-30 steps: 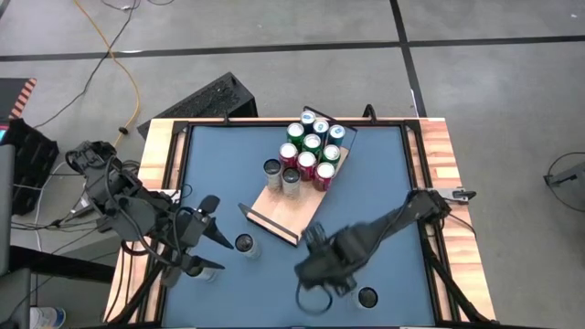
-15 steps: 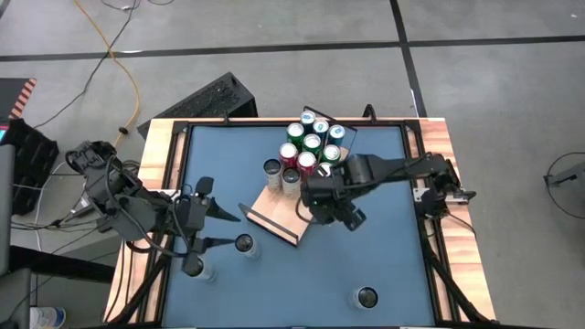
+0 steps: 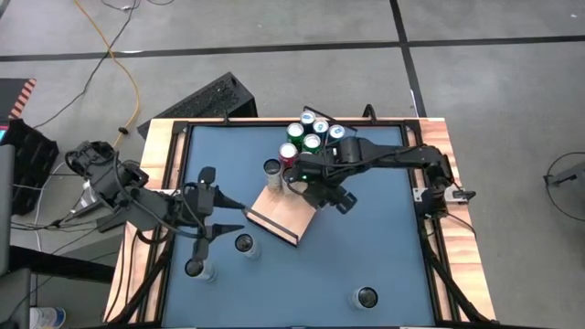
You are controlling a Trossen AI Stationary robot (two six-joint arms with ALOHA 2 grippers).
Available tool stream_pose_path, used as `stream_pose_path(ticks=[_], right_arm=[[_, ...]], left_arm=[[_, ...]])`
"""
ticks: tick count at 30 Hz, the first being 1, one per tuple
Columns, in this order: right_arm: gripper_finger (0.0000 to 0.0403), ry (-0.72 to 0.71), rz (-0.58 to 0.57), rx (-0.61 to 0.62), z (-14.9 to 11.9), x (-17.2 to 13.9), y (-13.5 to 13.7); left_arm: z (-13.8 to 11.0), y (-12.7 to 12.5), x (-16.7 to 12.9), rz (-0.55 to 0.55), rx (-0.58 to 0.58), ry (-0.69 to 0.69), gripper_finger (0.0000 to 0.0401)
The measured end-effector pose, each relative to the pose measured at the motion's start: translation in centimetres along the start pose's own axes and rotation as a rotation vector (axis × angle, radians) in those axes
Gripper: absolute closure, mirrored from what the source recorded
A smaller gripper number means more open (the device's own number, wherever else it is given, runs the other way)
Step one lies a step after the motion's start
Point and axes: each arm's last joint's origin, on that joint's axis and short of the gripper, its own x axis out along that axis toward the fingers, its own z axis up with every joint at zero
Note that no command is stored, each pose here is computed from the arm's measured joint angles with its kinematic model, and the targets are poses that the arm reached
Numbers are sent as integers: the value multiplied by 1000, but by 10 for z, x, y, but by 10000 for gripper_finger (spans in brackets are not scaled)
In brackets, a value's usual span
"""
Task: Place canned beverage on shelf
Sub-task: Put the right white yellow soda can on the shelf aligned with the other white yellow soda cans
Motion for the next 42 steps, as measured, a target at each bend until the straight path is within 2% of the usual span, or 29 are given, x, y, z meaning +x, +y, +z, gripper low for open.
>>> stream_pose_path(ticks=[7,12,23,42], right_arm=[[178,58,83,111,7,34,-6],[178,85,86,113,13,48,-8],[177,68,66,216,4,48,-20],[175,29,58,186,5,48,-23]], left_arm=[[-1,1,0,4,5,10,214],[-3,1,0,9,-19,26,214],[-5,2,0,16,-34,44,214],[-5,2,0,22,-7,45,214]])
